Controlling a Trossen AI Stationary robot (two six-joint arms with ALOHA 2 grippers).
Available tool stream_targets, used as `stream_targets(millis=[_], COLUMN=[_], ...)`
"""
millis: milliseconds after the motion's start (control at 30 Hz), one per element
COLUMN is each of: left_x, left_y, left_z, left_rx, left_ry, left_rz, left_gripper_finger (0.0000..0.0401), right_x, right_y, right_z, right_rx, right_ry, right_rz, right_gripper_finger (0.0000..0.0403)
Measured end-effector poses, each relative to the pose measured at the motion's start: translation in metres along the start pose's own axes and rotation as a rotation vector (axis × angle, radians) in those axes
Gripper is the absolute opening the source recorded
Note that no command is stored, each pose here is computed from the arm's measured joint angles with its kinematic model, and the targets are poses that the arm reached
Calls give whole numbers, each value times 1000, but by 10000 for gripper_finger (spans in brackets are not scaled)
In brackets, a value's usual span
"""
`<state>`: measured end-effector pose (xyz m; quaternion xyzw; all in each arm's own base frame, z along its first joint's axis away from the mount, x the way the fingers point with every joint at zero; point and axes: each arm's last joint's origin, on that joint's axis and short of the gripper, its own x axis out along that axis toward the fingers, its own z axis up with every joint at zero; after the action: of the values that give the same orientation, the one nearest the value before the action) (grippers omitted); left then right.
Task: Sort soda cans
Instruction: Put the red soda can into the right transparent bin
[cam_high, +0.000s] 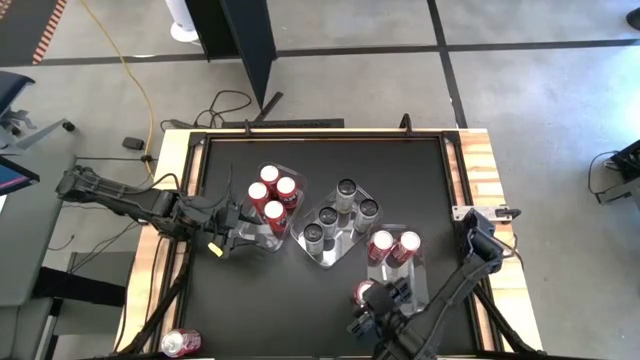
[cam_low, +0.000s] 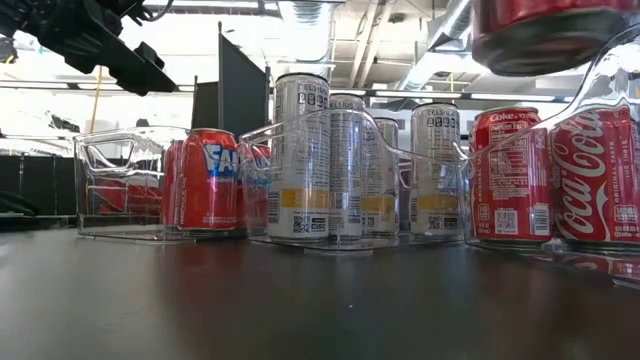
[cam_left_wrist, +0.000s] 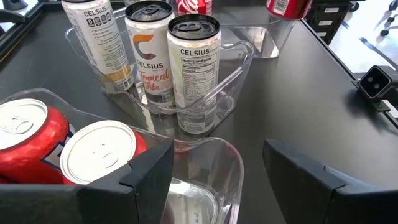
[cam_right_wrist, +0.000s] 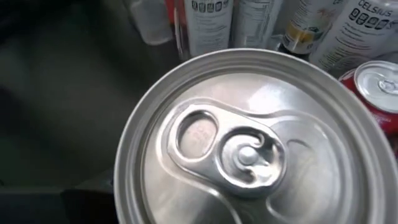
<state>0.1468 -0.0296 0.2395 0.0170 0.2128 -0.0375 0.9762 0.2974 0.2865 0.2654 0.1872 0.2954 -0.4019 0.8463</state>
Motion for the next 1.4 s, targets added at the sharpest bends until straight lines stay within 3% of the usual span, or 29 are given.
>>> stream_targets(millis=[200, 400, 700, 900, 1100, 1400], left_x=[0, 0, 0, 0, 0, 0], left_y=[0, 0, 0, 0, 0, 0], left_z=[0, 0, 0, 0, 0, 0], left_rx=[0, 0, -1, -2, -4, -4], left_ry=[0, -1, -1, -1, -2, -2], left_rz=[0, 0, 0, 0, 0, 0], left_gripper_finger=[239, 239, 239, 239, 239, 239], right_x=[-14, -26, -17, 7, 32, 68], right_y=[-9, -24, -51, -63, -72, -78], right_z=[7, 23, 25, 6, -12, -27], right_rx=[16, -48, -164, -121, 14, 123], right_ry=[1, -20, 24, 53, 54, 53], right_rz=[31, 63, -1, -103, -168, -184], right_gripper_finger=[295, 295, 295, 295, 295, 295])
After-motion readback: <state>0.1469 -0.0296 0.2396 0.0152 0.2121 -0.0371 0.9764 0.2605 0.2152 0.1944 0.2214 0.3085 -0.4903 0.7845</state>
